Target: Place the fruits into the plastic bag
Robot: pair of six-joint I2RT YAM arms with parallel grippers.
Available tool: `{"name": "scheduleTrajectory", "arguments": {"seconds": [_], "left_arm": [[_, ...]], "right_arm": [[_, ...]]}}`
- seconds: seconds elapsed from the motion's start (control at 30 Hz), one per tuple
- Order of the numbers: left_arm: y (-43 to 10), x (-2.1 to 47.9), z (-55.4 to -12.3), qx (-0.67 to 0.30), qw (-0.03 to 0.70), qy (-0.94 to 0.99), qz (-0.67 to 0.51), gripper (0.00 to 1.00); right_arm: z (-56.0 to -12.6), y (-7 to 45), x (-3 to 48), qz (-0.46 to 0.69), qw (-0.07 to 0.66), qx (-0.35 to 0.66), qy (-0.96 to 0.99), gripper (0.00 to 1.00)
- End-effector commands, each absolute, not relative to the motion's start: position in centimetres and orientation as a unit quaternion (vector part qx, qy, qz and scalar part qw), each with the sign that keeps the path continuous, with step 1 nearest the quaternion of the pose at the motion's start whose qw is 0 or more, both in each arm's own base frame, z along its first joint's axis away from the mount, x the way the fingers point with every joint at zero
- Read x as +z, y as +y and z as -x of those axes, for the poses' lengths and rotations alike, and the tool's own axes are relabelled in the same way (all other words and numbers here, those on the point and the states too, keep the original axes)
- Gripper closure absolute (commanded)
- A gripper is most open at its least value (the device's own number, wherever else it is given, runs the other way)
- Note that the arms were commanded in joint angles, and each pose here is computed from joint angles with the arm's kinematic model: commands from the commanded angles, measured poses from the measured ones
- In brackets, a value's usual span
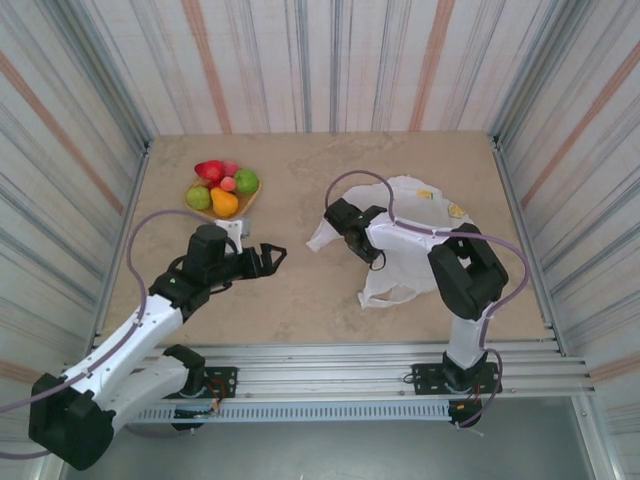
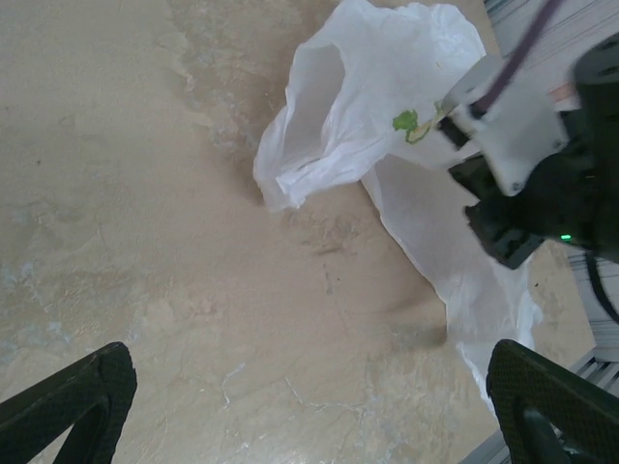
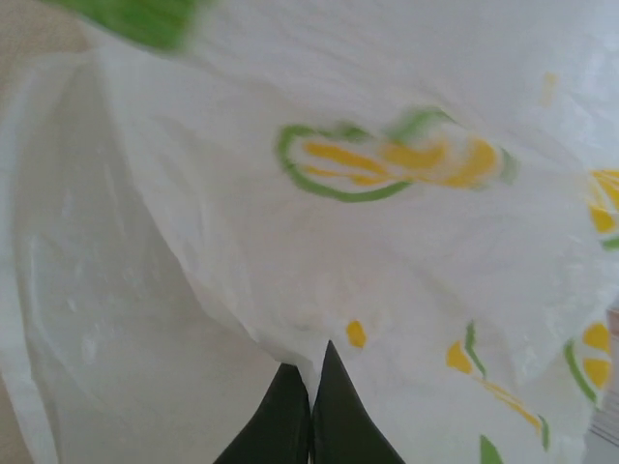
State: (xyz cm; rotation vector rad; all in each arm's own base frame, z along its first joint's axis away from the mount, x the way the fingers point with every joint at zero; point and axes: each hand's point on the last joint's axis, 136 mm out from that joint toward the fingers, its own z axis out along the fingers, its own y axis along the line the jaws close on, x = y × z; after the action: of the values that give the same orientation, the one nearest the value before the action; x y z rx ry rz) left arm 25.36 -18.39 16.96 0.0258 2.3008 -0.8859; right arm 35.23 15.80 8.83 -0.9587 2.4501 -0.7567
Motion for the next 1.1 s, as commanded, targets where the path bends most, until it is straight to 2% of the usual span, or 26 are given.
{"name": "scheduleTrajectory", "arguments": {"seconds": [0.0,0.2,0.4,0.63,0.93,1.07], "left_arm": [[-19.4,18.1,-26.1,-0.349,0.345,0.871,-0.018,0.02],[-23.4,19.1,-27.0,-0.314,0.373,0.869,-0.088,0.02],[-27.9,19.8,-27.1,-0.347,0.361,0.858,-0.111,0.02],[-30.0,20.5,-26.0,-0.308,0.398,0.848,-0.163,0.01],[-29.2,21.7,-29.2,-0.215,0.447,0.851,-0.174,0.02],[-30.4,21.8,-29.4,-0.224,0.439,0.849,-0.19,0.07]], "right_arm": [[-35.2,15.5,15.0,0.303,0.281,-0.209,0.886,1.0],[-32.4,15.3,20.7,0.204,0.342,0.044,0.916,1.0],[-32.0,14.1,22.3,0.089,0.35,0.19,0.913,1.0],[-31.8,14.3,22.2,0.042,0.332,0.246,0.91,1.0],[-31.9,14.8,22.3,0.041,0.326,0.265,0.907,1.0],[-31.9,14.8,22.8,0.039,0.331,0.268,0.904,1.0]]}}
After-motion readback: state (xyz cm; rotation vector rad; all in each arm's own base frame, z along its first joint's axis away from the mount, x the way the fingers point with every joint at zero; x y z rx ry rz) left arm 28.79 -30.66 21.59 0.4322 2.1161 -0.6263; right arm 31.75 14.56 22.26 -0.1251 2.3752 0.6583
